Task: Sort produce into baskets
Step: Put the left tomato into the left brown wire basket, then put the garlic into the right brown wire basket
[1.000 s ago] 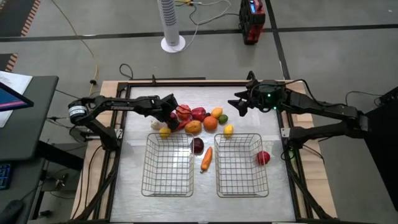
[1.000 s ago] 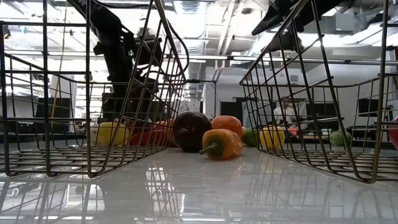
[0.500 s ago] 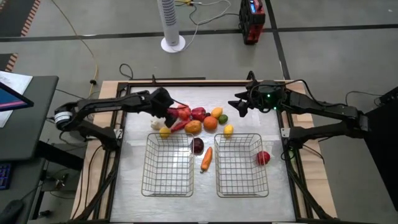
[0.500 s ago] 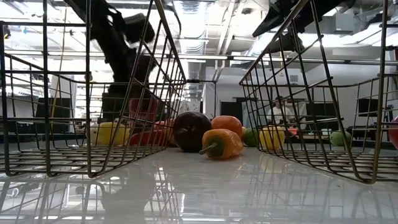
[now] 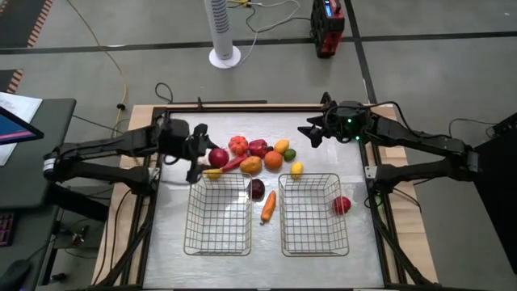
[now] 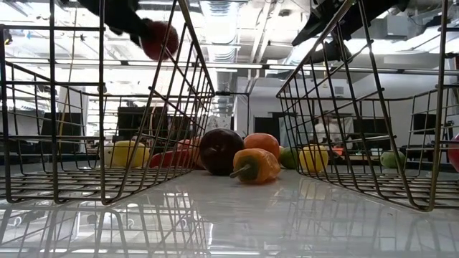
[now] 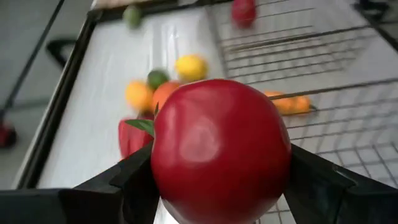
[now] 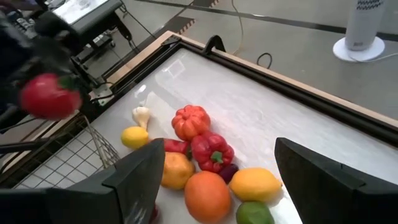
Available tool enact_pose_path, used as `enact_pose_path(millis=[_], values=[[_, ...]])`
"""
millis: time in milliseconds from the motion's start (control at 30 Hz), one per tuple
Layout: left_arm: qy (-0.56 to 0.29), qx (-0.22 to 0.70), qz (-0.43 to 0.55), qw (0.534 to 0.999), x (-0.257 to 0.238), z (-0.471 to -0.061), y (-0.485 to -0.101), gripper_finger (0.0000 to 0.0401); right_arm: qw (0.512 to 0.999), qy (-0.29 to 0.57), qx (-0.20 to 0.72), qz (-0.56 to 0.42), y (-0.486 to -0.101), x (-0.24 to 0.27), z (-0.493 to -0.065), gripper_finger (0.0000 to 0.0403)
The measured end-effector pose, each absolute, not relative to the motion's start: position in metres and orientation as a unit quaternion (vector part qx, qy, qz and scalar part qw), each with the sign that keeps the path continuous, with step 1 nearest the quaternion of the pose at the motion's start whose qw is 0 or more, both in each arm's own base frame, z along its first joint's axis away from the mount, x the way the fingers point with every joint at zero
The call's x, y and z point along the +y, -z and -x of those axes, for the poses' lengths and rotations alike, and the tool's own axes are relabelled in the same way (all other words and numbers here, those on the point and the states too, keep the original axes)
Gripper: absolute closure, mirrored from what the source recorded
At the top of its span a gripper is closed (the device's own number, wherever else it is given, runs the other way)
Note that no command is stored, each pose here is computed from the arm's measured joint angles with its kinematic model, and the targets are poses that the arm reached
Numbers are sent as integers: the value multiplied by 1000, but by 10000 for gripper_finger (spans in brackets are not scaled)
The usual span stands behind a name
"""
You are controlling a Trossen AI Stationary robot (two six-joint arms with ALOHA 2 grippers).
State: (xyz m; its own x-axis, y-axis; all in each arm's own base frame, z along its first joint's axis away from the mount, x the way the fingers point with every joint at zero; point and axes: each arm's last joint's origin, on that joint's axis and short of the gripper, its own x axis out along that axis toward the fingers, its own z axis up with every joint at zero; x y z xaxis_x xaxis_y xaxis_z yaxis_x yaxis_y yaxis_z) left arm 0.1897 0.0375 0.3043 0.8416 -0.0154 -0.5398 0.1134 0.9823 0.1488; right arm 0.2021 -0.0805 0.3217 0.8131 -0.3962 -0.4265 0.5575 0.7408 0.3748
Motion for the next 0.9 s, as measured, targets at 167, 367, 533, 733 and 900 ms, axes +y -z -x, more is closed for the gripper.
enact_pose_path(millis=[167,367,533,733,900], values=[[102,270,-139,947,13,-188,-306,141,919,258,162,-249,-322,-80,-202,72],[136,309,-64,939,-13,-189,-299,139,921,247,165,-253,-322,-79,-202,72],[105,310,59,943,-19,-194,-300,101,921,244,169,-254,-320,-80,-204,72],[125,336,105,928,-28,-193,-296,35,921,236,175,-257,-319,-80,-206,72],[8,363,165,917,-16,-191,-292,23,918,235,175,-266,-318,-80,-207,72]])
